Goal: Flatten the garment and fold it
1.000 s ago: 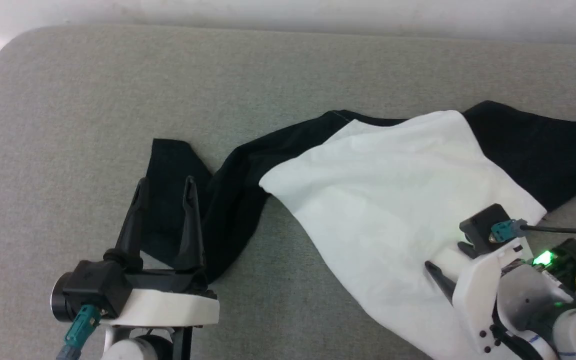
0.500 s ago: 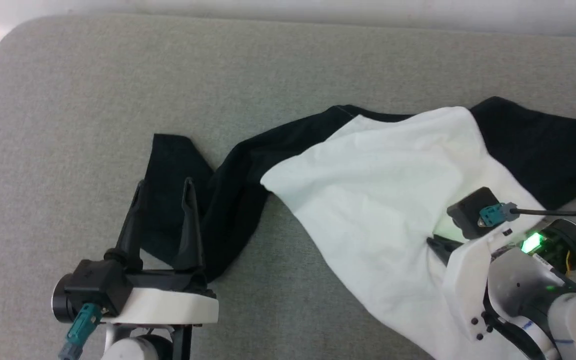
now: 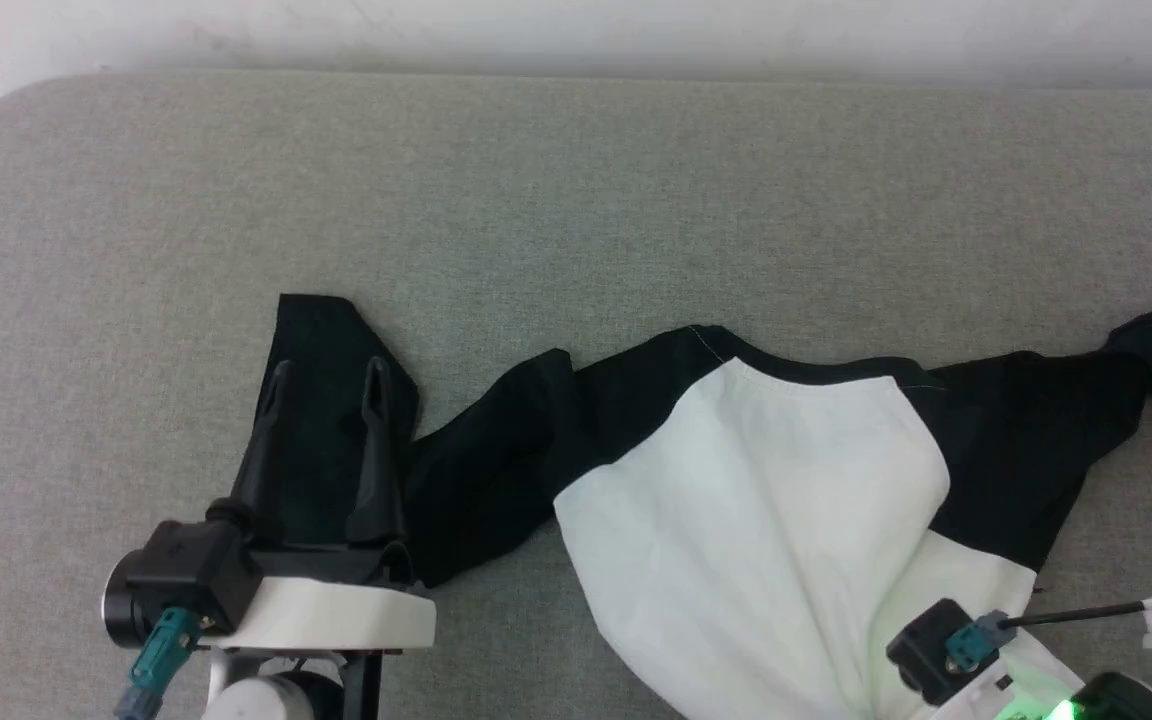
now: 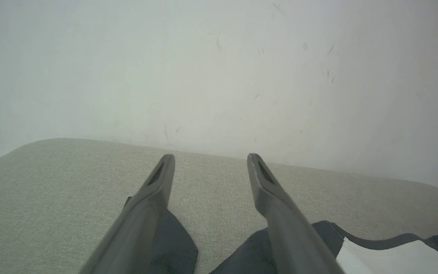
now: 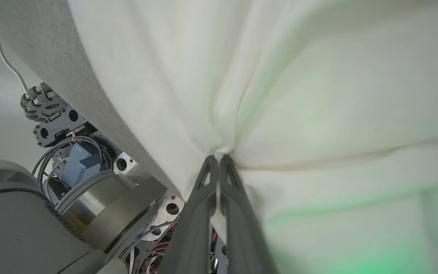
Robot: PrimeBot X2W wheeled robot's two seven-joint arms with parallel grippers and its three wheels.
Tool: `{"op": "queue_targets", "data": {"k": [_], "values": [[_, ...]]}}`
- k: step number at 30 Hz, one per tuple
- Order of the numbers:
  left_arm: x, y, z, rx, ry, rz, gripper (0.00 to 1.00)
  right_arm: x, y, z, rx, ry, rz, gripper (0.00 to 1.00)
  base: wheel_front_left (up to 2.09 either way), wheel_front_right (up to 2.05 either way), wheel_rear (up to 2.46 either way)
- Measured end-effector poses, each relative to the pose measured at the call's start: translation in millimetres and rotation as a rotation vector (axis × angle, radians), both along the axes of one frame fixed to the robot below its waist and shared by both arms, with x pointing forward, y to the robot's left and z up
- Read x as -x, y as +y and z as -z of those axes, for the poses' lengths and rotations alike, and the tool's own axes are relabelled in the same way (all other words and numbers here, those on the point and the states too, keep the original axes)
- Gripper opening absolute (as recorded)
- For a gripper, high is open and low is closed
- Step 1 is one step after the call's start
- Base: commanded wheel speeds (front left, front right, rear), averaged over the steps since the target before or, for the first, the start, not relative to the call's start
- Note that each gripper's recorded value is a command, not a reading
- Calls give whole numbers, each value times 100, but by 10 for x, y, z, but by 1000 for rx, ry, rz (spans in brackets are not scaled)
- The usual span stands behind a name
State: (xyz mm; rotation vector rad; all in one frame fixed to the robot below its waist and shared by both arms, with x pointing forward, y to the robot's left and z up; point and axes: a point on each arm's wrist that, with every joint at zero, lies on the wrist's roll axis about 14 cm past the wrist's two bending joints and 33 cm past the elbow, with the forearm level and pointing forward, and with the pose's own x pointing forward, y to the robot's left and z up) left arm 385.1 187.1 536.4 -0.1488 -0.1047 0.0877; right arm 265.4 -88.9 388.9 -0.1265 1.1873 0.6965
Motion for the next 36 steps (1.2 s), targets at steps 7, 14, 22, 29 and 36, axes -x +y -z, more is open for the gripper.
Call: {"op": "queue_targets", "data": {"k": [7,14,22,29,36], "values": [[41,25,-4,-3,3,-6,100,-544,146,-347,-134,-280,129,100,0,0,0],[76,-34,-154,-2,-40,16,100,-1321,-287,-1314,-182,-833,377,100,0,0,0],[258,-32,-76,-41,-6,28,100,-1197,-1056,-1745,-53,-1205,604,100,0,0,0],[310,-139,-44,-67,29,87,100,-890,-1477,-1455,-64,-1144,765,100,0,0,0],[-139,-517,-381,-251,0,352,100,-979,-1509,-1502,-71,-1178,777,100,0,0,0]]}}
